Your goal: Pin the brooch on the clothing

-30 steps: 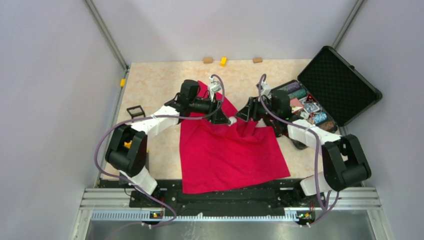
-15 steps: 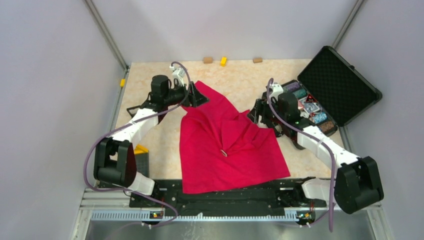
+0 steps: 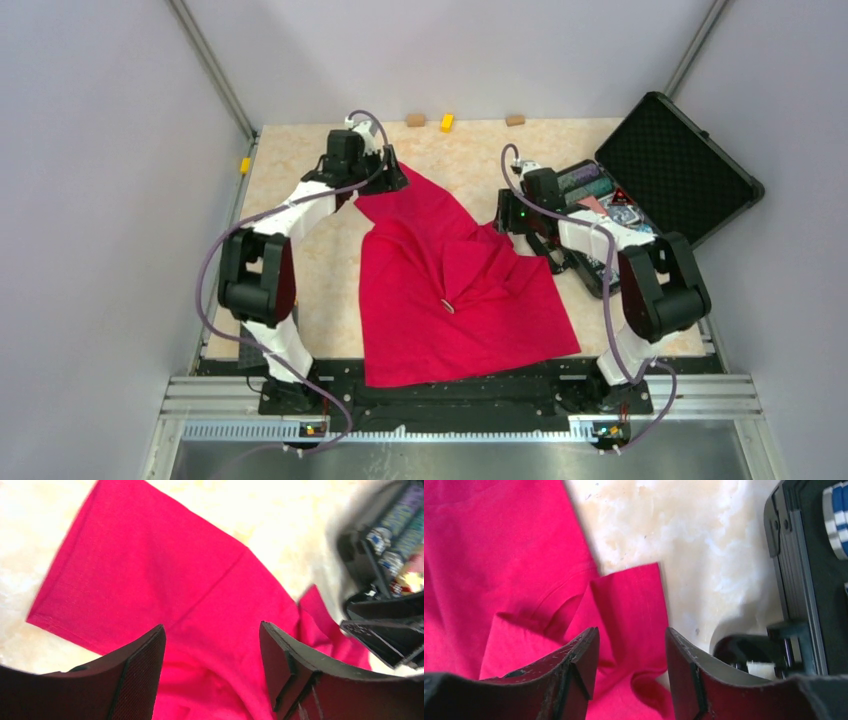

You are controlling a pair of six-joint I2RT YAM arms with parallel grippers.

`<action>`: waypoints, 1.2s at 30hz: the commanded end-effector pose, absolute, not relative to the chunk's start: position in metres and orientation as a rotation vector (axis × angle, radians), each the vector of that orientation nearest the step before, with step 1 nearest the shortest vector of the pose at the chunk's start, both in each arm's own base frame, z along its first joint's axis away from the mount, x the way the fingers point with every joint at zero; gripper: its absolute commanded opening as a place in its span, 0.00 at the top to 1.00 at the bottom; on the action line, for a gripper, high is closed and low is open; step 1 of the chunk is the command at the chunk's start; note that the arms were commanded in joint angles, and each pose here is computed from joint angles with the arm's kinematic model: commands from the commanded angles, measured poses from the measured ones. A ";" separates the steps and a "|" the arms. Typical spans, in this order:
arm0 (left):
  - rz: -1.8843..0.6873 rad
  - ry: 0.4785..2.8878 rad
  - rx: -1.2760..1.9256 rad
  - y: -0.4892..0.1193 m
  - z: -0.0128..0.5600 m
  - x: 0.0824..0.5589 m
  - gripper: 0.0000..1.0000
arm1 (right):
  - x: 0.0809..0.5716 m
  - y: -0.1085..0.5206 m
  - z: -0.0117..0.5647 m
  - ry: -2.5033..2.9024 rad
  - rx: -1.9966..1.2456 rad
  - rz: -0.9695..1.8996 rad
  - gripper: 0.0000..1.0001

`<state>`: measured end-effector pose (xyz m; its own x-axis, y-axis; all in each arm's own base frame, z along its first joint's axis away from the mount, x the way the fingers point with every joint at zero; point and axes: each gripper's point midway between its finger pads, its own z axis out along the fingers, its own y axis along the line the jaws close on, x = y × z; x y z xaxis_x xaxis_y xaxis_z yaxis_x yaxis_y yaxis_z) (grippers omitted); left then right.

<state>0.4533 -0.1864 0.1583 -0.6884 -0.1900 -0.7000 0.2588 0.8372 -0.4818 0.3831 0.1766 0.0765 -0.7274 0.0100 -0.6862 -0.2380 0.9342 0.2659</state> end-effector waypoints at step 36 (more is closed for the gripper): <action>0.094 2.576 0.107 -0.126 0.027 0.552 0.45 | 0.398 0.183 0.012 2.500 -0.203 0.210 0.80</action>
